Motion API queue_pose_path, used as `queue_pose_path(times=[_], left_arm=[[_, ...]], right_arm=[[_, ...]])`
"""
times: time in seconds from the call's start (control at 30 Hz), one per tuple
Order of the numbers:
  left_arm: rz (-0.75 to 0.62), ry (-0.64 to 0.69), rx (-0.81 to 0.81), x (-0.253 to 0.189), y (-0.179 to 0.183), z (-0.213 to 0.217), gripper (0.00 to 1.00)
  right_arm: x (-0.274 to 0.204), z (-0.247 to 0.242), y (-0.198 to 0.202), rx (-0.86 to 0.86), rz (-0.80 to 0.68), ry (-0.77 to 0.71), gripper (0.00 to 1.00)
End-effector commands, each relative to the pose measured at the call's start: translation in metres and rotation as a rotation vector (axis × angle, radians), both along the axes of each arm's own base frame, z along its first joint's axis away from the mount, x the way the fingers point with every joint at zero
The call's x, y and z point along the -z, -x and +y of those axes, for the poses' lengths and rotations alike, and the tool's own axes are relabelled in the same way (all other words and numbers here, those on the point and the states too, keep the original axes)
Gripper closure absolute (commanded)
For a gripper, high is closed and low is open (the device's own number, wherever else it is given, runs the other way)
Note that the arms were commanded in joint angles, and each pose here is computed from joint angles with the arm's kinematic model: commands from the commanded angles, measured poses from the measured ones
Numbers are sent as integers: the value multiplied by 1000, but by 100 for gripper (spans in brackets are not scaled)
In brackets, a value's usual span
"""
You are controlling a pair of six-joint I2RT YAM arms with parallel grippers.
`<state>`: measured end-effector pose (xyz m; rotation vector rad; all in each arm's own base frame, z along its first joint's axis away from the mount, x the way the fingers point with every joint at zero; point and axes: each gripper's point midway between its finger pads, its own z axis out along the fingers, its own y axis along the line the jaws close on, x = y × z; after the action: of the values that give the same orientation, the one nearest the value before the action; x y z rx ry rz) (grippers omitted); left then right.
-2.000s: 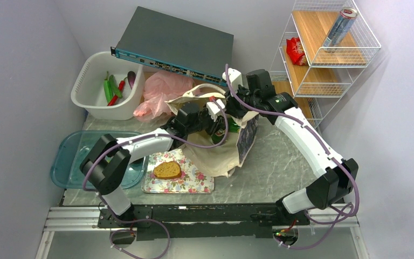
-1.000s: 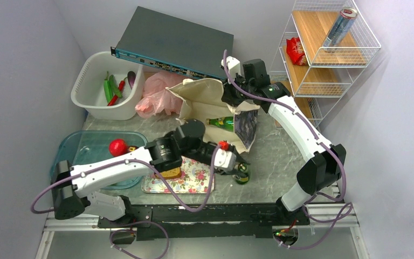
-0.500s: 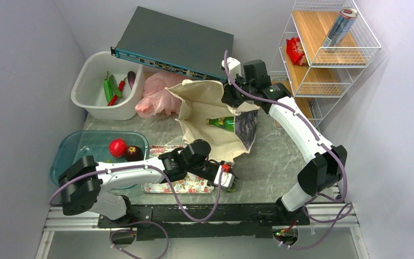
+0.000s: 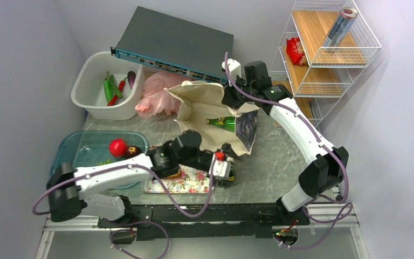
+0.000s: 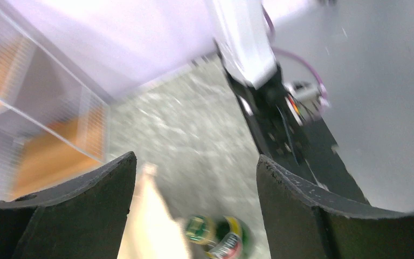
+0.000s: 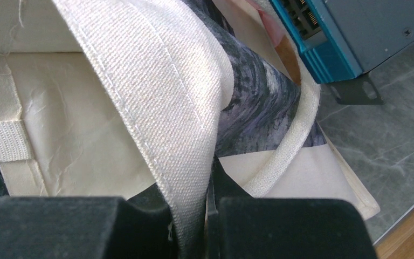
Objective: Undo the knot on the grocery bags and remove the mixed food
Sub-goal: Place the bottle at the center of the board, then adjust the bottle in the takeout bag.
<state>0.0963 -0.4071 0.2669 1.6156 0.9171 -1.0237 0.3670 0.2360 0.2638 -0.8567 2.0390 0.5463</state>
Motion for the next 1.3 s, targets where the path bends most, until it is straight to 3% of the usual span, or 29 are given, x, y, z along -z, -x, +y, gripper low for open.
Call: queue_pose_path(times=[0.0,0.13,0.27,0.6,0.97,1.27], left_arm=[[24,115,-47,-117,-6,39,19],[-19,-26,-255,-83,-83,68,31],[-207,-177,-385,-32,-152,73,43],[-389,-452,-591,71,-276,59,53],[-409,-591,-585,153,-324,56,42],[-204,-626,-535,190,-339,52,39]], right_arm=[[-38,11,12,-74,-97,-97,100],[-38,10,19,-81,-93,-108,100],[-36,12,23,-89,-79,-120,100],[-40,12,17,-86,-88,-105,100],[-45,15,15,-98,-95,-115,100],[-43,16,15,-105,-94,-109,100]])
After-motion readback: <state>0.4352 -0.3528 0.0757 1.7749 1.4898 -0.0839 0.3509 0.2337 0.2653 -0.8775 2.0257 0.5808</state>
